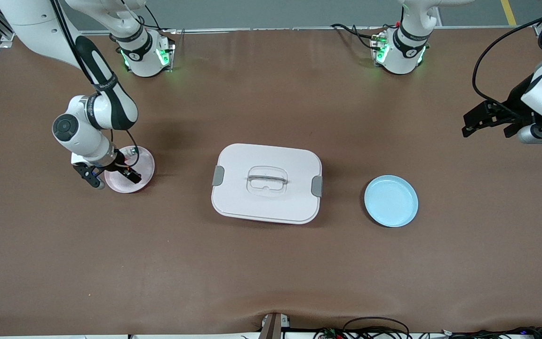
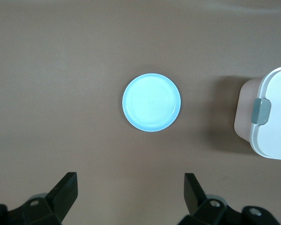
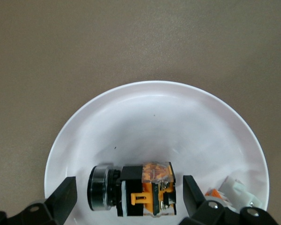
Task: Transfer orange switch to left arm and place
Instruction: 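Lower the right gripper and grasp the black-orange switch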
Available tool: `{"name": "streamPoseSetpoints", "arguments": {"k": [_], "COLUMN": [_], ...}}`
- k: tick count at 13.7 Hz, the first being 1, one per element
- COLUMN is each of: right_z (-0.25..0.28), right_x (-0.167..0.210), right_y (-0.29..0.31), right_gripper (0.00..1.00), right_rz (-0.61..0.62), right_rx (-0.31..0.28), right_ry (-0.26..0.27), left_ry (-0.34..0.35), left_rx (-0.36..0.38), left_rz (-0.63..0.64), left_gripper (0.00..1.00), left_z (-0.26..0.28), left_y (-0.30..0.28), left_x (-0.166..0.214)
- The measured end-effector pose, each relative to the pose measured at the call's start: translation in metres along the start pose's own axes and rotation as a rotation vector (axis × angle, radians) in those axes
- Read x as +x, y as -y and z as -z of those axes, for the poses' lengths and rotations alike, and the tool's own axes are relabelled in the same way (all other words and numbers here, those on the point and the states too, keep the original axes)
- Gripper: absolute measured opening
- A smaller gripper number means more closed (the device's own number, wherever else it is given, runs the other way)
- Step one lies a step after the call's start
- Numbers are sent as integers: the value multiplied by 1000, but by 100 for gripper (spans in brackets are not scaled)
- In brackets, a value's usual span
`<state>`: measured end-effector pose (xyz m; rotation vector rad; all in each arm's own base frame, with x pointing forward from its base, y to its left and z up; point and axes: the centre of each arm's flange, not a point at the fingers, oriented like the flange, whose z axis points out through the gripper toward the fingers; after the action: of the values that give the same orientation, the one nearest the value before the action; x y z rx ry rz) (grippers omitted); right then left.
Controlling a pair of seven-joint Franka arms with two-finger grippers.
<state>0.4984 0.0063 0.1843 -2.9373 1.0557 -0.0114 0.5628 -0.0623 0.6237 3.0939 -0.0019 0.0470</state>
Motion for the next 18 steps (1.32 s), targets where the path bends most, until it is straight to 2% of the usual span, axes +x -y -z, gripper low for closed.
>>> {"name": "streamPoseSetpoints", "arguments": {"k": [3,6,12,18], "right_z": [-2,-2,-2,15], "right_x": [-1,-2,-9,-13], "right_y": [0,1,10,32], "right_gripper": [100,72,73,73], "right_rz": [2,4,39,-18], "right_rx": [-3,-3,-8,-59], "right_ry": [4,4,18,95], "left_ry": [0,0,0,-5], "left_rx": [0,0,0,-1], "left_rz": [1,1,1,-2], "left_gripper": [100,100,100,100], "left_z": [0,0,0,2], "left_y": [0,0,1,-1], "left_x": [0,0,0,0]}}
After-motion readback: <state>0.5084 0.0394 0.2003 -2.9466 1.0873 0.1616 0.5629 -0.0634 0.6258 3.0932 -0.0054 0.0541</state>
